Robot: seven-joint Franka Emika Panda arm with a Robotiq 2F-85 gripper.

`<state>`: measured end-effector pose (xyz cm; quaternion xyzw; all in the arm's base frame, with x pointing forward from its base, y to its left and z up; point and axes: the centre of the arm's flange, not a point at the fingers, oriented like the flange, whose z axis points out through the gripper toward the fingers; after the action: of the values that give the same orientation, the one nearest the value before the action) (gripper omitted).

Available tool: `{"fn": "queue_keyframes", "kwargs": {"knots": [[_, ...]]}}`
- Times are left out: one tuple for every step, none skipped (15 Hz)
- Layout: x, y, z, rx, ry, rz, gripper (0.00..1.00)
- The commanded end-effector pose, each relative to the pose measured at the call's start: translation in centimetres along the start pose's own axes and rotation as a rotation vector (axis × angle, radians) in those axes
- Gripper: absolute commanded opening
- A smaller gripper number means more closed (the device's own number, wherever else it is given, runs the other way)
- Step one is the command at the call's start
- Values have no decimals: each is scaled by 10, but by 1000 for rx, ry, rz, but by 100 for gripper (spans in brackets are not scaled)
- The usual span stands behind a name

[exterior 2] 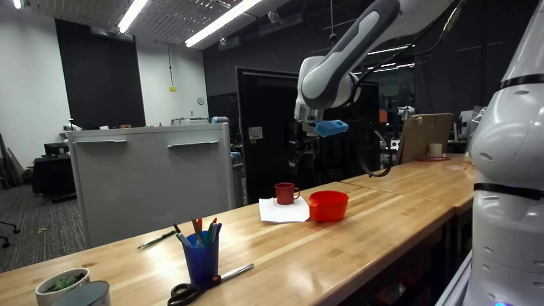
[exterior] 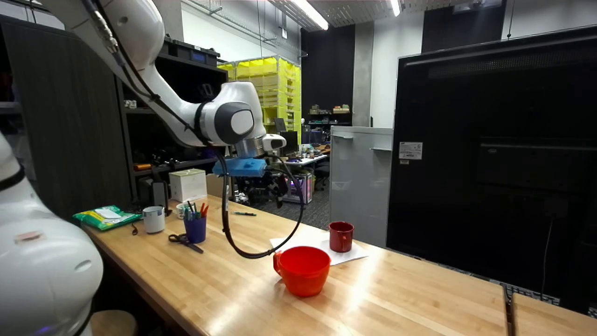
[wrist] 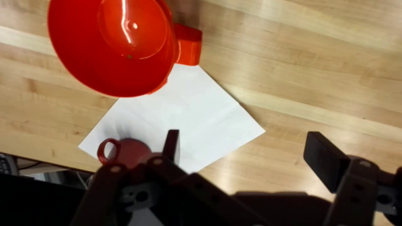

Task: Lift the pencil from the table and put it in the blue cup

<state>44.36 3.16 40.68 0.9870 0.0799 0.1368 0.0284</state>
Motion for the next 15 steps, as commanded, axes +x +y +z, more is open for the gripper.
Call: {"fn": "queue_keyframes", "kwargs": {"knots": [[-1, 1, 16, -152, -30, 44, 100], [-2, 4, 21, -180, -40, 61, 100], [-3, 8, 26, -194, -55, 83, 100], [-5, 11, 31, -201, -69, 98, 100], [-7, 14, 37, -196, -82, 120, 100], [-8, 15, 42, -179, -102, 137, 100], [-9, 15, 48, -160, -115, 153, 100], [-10, 14, 54, -133, -132, 167, 100], [-10, 13, 60, -111, -148, 178, 100], [-11, 12, 65, -92, -164, 192, 100], [-12, 10, 70, -77, -176, 210, 100], [-13, 8, 74, -60, -184, 226, 100], [-13, 6, 78, -41, -191, 244, 100], [-14, 3, 80, -23, -200, 258, 100], [-16, -2, 80, -7, -207, 261, 100]]}}
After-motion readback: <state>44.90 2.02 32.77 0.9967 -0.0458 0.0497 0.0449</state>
